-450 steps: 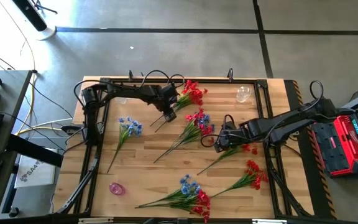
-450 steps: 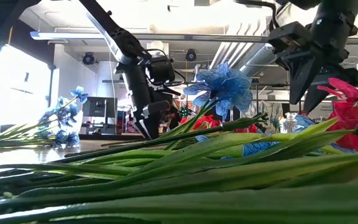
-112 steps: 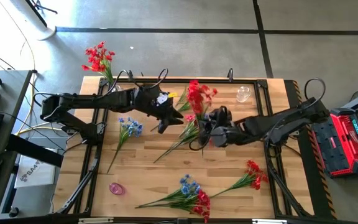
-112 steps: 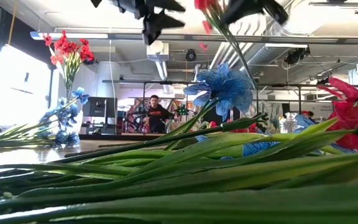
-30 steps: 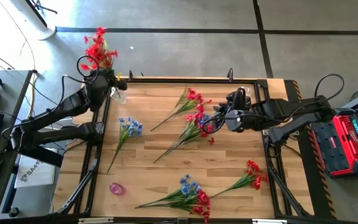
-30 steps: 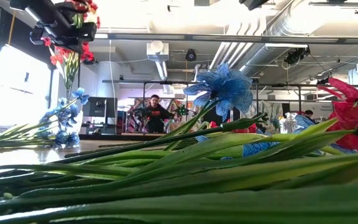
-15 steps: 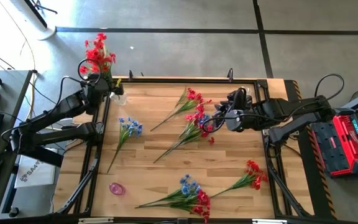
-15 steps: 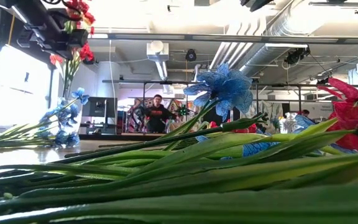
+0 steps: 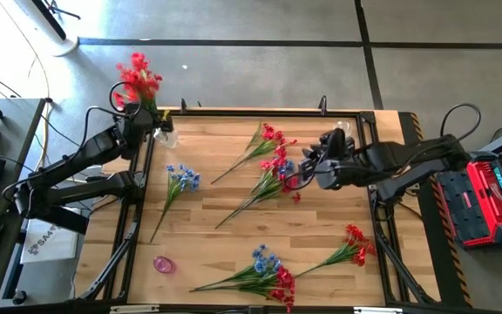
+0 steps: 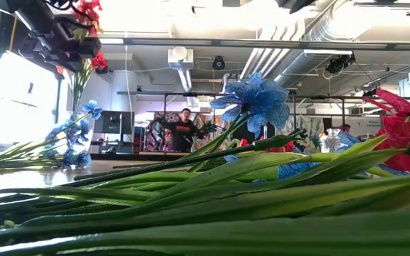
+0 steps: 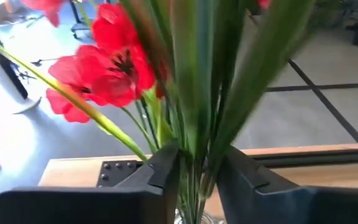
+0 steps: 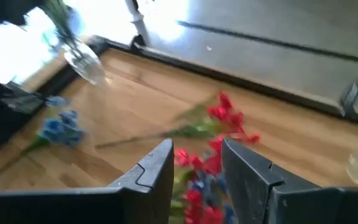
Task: Sort flowers into vase by color
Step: Put the middle right red flower into the left transparent vase
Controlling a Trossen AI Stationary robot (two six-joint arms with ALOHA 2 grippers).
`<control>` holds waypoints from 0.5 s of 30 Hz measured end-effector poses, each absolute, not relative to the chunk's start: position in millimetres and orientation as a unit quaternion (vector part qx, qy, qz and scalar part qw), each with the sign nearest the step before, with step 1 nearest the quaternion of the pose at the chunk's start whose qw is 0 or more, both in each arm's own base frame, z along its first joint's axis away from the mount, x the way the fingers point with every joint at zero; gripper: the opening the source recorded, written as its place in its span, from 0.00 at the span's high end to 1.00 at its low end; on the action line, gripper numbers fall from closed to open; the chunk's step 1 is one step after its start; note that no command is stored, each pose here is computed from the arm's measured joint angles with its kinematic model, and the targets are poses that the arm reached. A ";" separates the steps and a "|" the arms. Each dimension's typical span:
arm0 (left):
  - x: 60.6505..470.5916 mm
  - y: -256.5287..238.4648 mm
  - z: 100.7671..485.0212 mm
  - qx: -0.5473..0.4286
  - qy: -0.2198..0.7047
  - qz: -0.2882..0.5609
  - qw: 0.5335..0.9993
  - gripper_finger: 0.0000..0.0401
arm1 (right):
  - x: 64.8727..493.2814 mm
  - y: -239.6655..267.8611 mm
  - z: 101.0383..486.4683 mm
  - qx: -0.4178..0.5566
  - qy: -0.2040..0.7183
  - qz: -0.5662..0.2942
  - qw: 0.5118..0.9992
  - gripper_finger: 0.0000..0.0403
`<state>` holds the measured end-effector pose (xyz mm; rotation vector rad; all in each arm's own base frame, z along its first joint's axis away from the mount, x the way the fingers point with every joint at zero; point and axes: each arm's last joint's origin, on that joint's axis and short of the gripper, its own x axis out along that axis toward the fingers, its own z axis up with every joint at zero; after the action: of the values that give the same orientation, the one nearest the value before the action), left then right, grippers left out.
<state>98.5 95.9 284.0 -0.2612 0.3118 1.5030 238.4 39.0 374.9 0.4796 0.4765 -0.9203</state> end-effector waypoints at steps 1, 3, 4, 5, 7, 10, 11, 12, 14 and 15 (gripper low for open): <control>98.9 95.8 283.8 -0.121 0.142 0.672 0.716 0.75 | 237.8 39.1 367.8 0.235 0.235 -0.441 0.834 0.69; 99.8 95.5 283.3 -0.127 0.146 0.660 0.726 0.70 | 237.7 40.2 350.0 0.260 0.256 -0.446 0.817 0.69; 100.4 95.3 282.9 -0.132 0.149 0.651 0.733 0.68 | 238.0 40.8 341.0 0.278 0.262 -0.450 0.807 0.68; 100.8 94.9 282.6 -0.137 0.154 0.641 0.739 0.65 | 238.3 41.7 331.1 0.301 0.267 -0.454 0.795 0.67; 101.3 94.0 283.4 -0.143 0.164 0.624 0.751 0.60 | 237.7 45.1 312.9 0.345 0.279 -0.459 0.770 0.64; 101.0 92.5 287.5 -0.145 0.176 0.605 0.762 0.53 | 236.4 48.6 288.1 0.405 0.296 -0.464 0.730 0.61; 100.4 91.9 289.5 -0.147 0.179 0.603 0.763 0.51 | 235.2 49.1 280.7 0.421 0.305 -0.467 0.715 0.59; 99.8 91.3 291.5 -0.149 0.180 0.601 0.764 0.50 | 233.9 50.0 273.7 0.435 0.316 -0.468 0.701 0.58; 98.8 90.3 295.6 -0.151 0.183 0.597 0.766 0.47 | 232.3 52.0 262.4 0.458 0.332 -0.466 0.681 0.56; 98.1 89.7 297.9 -0.152 0.185 0.596 0.767 0.46 | 231.3 52.7 257.2 0.466 0.340 -0.465 0.672 0.55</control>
<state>98.1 89.7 297.9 -0.3302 0.4013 1.2941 231.3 52.7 257.2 1.0497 0.7657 -1.0474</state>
